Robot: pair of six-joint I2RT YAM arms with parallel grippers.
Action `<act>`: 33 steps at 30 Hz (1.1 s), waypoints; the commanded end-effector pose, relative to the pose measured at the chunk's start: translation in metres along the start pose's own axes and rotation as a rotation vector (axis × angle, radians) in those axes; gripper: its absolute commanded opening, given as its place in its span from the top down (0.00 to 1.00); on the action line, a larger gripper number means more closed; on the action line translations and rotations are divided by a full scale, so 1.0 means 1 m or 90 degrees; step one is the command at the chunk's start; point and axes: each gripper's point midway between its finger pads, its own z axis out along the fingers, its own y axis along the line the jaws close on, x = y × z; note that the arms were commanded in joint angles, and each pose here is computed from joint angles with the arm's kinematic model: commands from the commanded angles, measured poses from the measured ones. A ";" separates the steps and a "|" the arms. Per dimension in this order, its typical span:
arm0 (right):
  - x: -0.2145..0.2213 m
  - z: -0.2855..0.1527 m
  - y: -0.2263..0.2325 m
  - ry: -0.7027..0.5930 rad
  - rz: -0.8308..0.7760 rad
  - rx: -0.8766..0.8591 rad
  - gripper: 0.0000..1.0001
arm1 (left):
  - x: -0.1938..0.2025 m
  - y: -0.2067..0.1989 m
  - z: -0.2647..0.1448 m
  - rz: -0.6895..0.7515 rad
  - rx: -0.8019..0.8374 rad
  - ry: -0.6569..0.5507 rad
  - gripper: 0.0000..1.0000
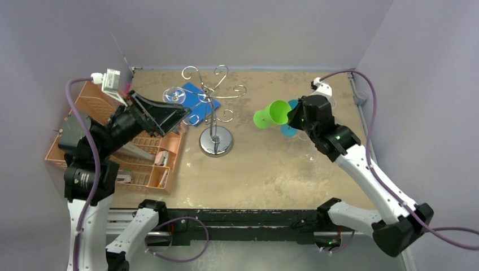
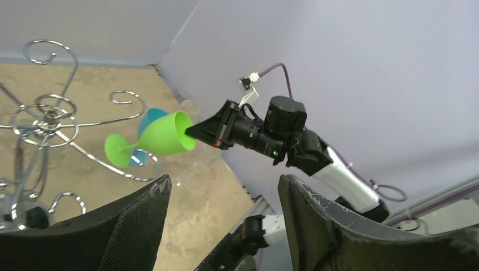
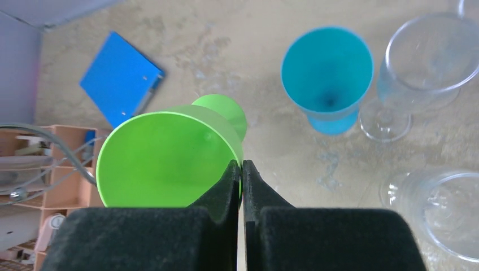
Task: Place the wine glass upside down on the wine glass rack
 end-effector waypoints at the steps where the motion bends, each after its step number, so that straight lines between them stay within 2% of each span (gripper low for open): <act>1: -0.044 -0.025 0.012 -0.125 -0.024 -0.059 1.00 | -0.028 -0.024 0.016 -0.073 0.070 -0.026 0.32; 4: -0.063 -0.044 0.012 -0.185 -0.011 -0.079 1.00 | -0.041 -0.014 0.029 -0.101 0.044 -0.042 0.35; 10: -0.102 -0.080 0.013 -0.327 0.015 -0.127 1.00 | -0.053 -0.004 0.057 -0.159 0.049 -0.015 0.40; 15: -0.120 -0.095 0.017 -0.379 0.011 -0.146 1.00 | -0.052 0.016 0.083 -0.195 0.007 -0.012 0.40; 23: -0.142 -0.120 0.036 -0.440 0.010 -0.217 1.00 | -0.022 0.015 0.150 -0.257 0.040 0.065 0.36; 33: -0.152 -0.154 0.070 -0.501 0.010 -0.371 1.00 | -0.017 0.013 0.183 -0.313 0.066 0.051 0.34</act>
